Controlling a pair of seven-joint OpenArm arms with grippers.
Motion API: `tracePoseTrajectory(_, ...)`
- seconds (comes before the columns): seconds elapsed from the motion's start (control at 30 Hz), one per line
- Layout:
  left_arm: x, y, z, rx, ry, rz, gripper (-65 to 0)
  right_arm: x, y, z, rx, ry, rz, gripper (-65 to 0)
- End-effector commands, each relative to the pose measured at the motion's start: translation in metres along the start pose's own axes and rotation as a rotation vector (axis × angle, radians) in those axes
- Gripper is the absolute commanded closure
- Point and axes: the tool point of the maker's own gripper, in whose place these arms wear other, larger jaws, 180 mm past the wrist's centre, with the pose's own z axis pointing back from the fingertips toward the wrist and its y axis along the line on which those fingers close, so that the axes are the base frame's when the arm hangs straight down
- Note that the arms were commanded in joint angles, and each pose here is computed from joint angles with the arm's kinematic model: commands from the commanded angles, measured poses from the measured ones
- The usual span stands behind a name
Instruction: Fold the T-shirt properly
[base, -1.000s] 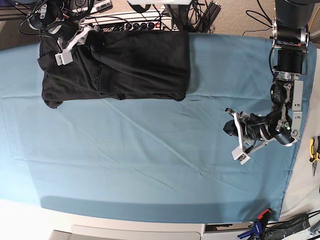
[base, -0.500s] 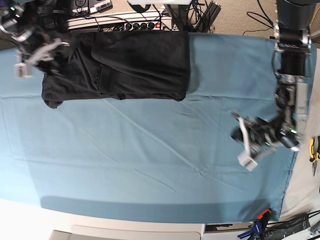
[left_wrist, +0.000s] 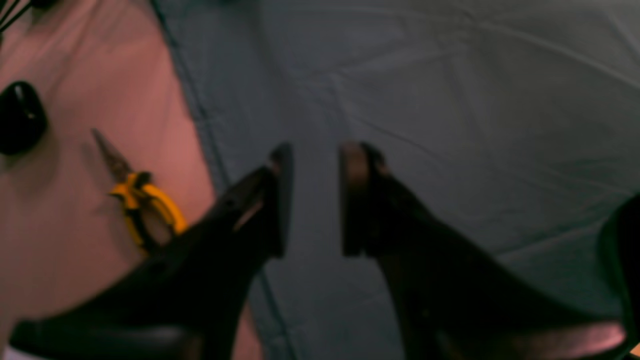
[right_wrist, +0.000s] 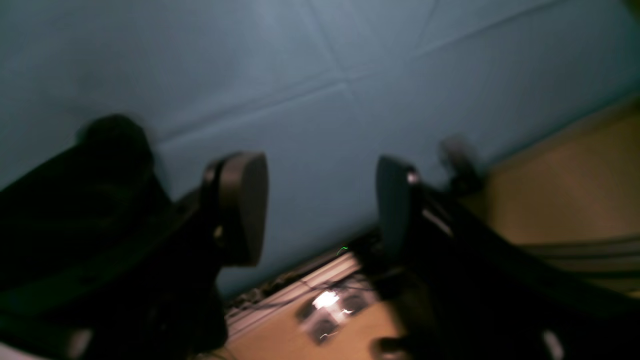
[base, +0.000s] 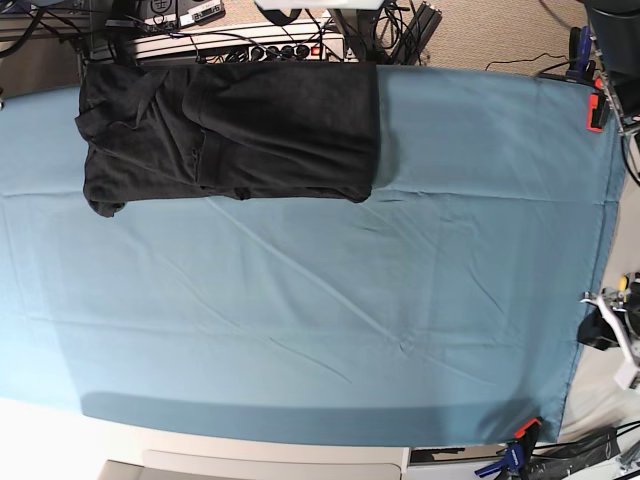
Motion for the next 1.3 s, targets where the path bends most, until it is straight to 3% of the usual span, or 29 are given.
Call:
tracePoseTrajectory(0.0, 0.022, 0.011, 0.016, 0.03, -0.062, -0.022, -18.1, 0.02, -0.002, -0.002, 0.032, -0.053, -0.012, -34.8)
tracePoseTrajectory(0.2, 0.022, 0.028, 0.031, 0.078, -0.047, -0.042, -18.1, 0.003, -0.002, -0.04, 0.241, 0.012, -0.259, -35.6)
tracePoseTrajectory(0.4, 0.022, 0.03, 0.033, 0.084, -0.05, -0.044, -18.1, -0.023, 0.037, -0.082, 0.451, 0.162, -0.426, -35.7)
tracePoseTrajectory(0.6, 0.022, 0.03, 0.033, 0.085, -0.049, -0.045, -18.1, -0.049, 0.094, -0.103, 0.59, 0.333, -0.368, -36.0)
tracePoseTrajectory(0.7, 0.022, 0.03, 0.033, 0.085, -0.049, -0.045, -18.1, -0.06, 0.111, -0.106, 0.618, 0.393, -0.326, -40.2)
tracePoseTrajectory(1.03, 0.022, 0.03, 0.033, 0.084, -0.05, -0.044, -18.1, -0.087, 0.134, -0.107, 0.656, 0.517, -0.253, -40.2)
tracePoseTrajectory(1.27, 0.022, 0.03, 0.033, 0.084, -0.05, -0.044, -18.1, -0.093, 0.14, -0.106, 0.667, 0.542, -0.24, -40.2)
